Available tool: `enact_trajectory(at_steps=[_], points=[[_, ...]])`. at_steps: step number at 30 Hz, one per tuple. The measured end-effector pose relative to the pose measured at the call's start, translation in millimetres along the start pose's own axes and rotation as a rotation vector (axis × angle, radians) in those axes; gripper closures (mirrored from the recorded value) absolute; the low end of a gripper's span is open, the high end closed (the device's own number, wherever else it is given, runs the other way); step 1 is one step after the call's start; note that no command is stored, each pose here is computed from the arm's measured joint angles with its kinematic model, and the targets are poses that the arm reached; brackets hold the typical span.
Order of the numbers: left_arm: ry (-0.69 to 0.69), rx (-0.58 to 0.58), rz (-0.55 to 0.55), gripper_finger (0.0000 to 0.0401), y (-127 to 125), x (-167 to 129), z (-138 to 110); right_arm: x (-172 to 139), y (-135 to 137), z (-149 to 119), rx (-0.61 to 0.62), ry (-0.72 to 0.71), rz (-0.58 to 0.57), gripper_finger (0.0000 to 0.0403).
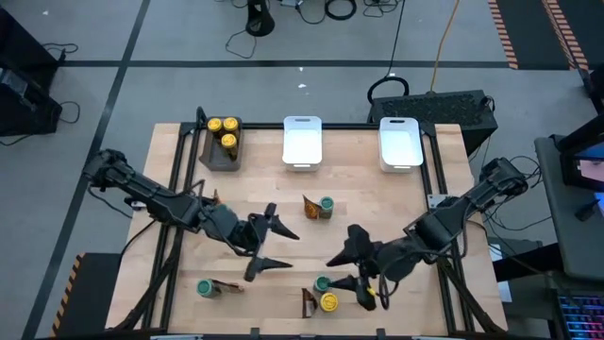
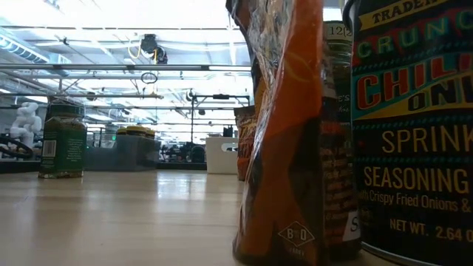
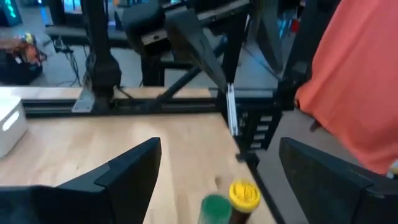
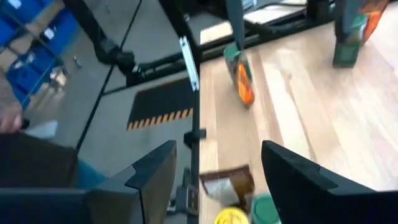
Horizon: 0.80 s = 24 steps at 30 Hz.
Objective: Sort spices by type
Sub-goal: Put the yellow seasoning bottle into the black bin
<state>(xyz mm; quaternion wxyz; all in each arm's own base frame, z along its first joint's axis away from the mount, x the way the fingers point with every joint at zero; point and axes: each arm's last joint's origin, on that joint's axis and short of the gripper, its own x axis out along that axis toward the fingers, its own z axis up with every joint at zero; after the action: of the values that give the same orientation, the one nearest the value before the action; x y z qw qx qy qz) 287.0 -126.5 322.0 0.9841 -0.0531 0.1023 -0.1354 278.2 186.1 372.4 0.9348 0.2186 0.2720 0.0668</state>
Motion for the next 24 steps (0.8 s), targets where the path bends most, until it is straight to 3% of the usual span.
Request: enact_trajectory(at_steps=[4, 7, 14, 19, 24], points=[[0.034, -0.010, 0.006, 0.0073, -3.5, 24.7, -0.1, -4.8, 5.2, -10.3, -0.036, 0.063, -0.014, 0.0184], [0.057, 0.017, 0.009, 0.0073, -8.4, 43.4, 13.7, -7.4, 5.7, -18.6, -0.064, 0.119, -0.038, 0.0184], [0.309, 0.158, 0.032, 0.0072, -15.8, 76.9, 29.8, -12.9, -1.5, -34.3, -0.107, 0.256, -0.133, 0.0184], [0.409, 0.196, 0.035, 0.0072, -17.0, 92.5, 19.7, -17.1, -7.8, -42.0, -0.136, 0.335, -0.201, 0.0184], [0.414, 0.365, -0.065, 0.0072, -28.1, 110.5, 1.4, -20.1, -12.9, -46.0, -0.180, 0.388, -0.247, 0.0184]])
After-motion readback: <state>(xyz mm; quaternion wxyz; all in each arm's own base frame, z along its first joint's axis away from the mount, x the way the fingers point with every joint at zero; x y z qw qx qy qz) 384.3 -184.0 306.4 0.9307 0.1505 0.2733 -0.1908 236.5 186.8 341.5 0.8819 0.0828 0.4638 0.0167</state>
